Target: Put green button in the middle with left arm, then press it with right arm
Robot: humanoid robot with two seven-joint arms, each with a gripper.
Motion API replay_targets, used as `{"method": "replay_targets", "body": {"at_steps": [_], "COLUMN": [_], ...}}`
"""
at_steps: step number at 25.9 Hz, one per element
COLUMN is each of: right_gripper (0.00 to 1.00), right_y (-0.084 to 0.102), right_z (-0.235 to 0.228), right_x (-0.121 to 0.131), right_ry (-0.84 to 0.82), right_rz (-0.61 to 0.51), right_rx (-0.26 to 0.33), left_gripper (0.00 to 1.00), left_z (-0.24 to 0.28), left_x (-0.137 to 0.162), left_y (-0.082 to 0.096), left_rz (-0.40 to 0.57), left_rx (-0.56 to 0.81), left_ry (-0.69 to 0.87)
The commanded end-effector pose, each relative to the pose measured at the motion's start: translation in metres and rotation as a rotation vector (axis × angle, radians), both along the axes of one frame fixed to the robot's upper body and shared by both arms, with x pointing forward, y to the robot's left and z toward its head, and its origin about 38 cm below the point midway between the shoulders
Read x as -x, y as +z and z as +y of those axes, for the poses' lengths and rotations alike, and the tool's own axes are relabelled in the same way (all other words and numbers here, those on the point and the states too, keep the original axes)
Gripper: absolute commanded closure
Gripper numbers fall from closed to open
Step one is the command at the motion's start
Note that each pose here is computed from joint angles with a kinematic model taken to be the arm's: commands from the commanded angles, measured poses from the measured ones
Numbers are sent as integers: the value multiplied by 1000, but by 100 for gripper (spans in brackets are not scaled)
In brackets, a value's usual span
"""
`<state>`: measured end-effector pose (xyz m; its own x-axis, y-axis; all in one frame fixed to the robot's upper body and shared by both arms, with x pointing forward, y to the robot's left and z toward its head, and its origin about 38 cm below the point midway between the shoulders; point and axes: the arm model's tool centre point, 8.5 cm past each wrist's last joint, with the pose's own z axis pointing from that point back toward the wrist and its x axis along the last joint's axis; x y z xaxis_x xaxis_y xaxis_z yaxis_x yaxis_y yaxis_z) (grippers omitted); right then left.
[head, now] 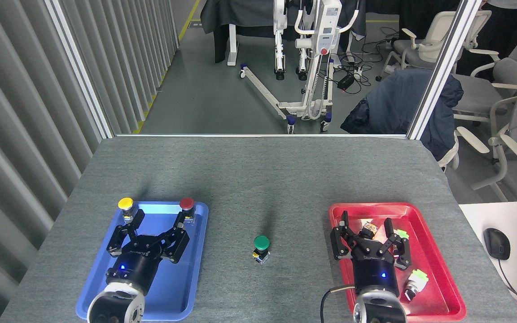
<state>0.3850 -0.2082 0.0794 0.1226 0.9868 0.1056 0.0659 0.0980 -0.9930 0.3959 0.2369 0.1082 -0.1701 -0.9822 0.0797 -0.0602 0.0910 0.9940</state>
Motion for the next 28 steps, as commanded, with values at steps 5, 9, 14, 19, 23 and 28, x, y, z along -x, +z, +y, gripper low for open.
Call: {"method": "replay_targets", "body": {"at_steps": [5, 9, 14, 19, 23, 28], "right_gripper": [0, 0, 0, 0, 0, 0], "right_y": [-17, -2, 3, 4, 4, 3], "right_z": [-24, -24, -28, -26, -26, -26], "right_x": [24, 7, -1, -1, -1, 0], "right_ry": [-66, -57, -54, -48, -44, -42], "right_rz": [50, 11, -2, -12, -13, -10], "right_rx": [21, 30, 46, 48, 48, 50], "left_gripper": [2, 2, 2, 2, 2, 2], "left_z": [1, 2, -1, -1, 0, -9], "left_x": [1, 0, 1, 8, 17, 30], "left_y": [1, 3, 9, 6, 3, -12], "left_rz": [-4, -10, -31, -28, -22, 15], "left_rx": [-3, -6, -6, -8, -10, -4], "left_ry": [-2, -2, -12, -17, -15, -34]}}
